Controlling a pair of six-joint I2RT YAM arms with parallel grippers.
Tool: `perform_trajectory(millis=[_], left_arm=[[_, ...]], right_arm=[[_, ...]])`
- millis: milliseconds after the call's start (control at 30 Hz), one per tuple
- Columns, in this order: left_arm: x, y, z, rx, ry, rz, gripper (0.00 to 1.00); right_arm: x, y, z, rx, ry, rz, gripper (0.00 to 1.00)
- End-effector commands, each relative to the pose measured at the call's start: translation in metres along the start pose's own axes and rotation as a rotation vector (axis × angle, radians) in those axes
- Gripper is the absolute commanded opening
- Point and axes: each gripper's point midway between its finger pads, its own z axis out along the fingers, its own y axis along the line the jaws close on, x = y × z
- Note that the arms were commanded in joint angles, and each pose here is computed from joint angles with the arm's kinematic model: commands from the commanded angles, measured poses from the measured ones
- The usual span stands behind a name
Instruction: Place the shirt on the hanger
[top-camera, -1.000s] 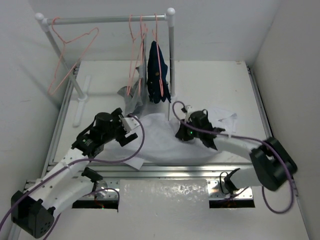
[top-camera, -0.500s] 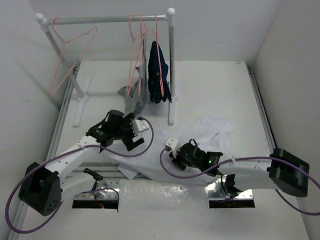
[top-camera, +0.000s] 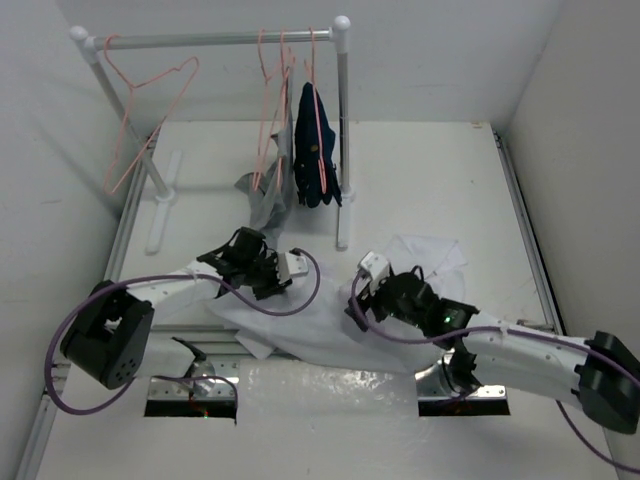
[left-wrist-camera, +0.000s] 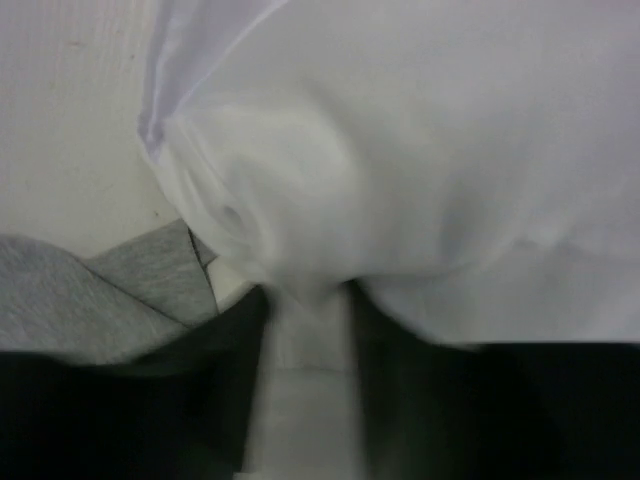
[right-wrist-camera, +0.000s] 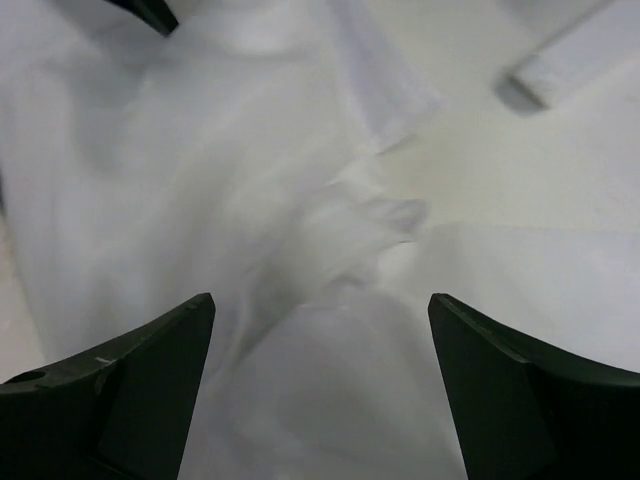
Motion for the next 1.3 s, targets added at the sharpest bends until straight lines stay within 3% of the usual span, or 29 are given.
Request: perform_trajectory(millis=[0, 167, 400, 667, 733, 767, 833, 867, 900, 967, 1067, 1200, 1267], left_arm=[[-0.020, -0.003, -0.005, 0.015, -0.079, 0.057, 0.00], [-0.048, 0.011, -0.037, -0.091, -0.140, 0.095, 0.00], [-0.095, 0.025, -0.100, -0.251, -0.242, 0.225, 0.00], [-0.097, 0.013, -0.107, -0.210, -0.243, 0.236, 0.00], [-0.102, 0.011, -0.111, -0.206, -0.258, 0.242, 0.00], [-0.103, 0.011, -0.112, -0.202, -0.261, 0.243, 0.00], [-0.106, 0.011, -0.117, -0.207, -0.266, 0.245, 0.00], [-0.106, 0.011, -0.119, -0.211, -0.262, 0.247, 0.00], [-0.107, 0.012, -0.121, -0.219, -0.260, 0.247, 0.00], [-0.113, 0.023, -0.134, -0.286, -0.256, 0.237, 0.00], [-0.132, 0.044, -0.164, -0.420, -0.265, 0.224, 0.00], [-0.168, 0.068, -0.216, -0.592, -0.335, 0.204, 0.00], [-0.192, 0.075, -0.244, -0.659, -0.403, 0.200, 0.00]], right_arm=[[-0.042, -0.029, -0.008, 0.046, -0.093, 0.180, 0.88], [-0.069, -0.058, -0.008, 0.093, -0.116, 0.286, 0.88], [-0.078, -0.045, 0.028, -0.032, -0.011, 0.518, 0.83], [-0.024, -0.039, 0.056, -0.002, 0.169, 0.618, 0.75], [-0.013, -0.038, 0.060, 0.008, 0.203, 0.634, 0.65], [-0.010, -0.037, 0.062, 0.004, 0.210, 0.643, 0.49], [-0.007, -0.029, 0.067, -0.047, 0.217, 0.649, 0.27], [-0.012, -0.028, 0.067, -0.058, 0.200, 0.644, 0.07], [-0.015, -0.033, 0.066, -0.034, 0.184, 0.638, 0.00], [-0.028, -0.049, 0.059, 0.036, 0.129, 0.580, 0.00], [-0.080, -0.098, 0.025, 0.258, -0.037, 0.446, 0.00], [-0.191, -0.146, -0.053, 0.461, -0.319, 0.302, 0.00], [-0.224, -0.153, -0.087, 0.516, -0.420, 0.279, 0.00]])
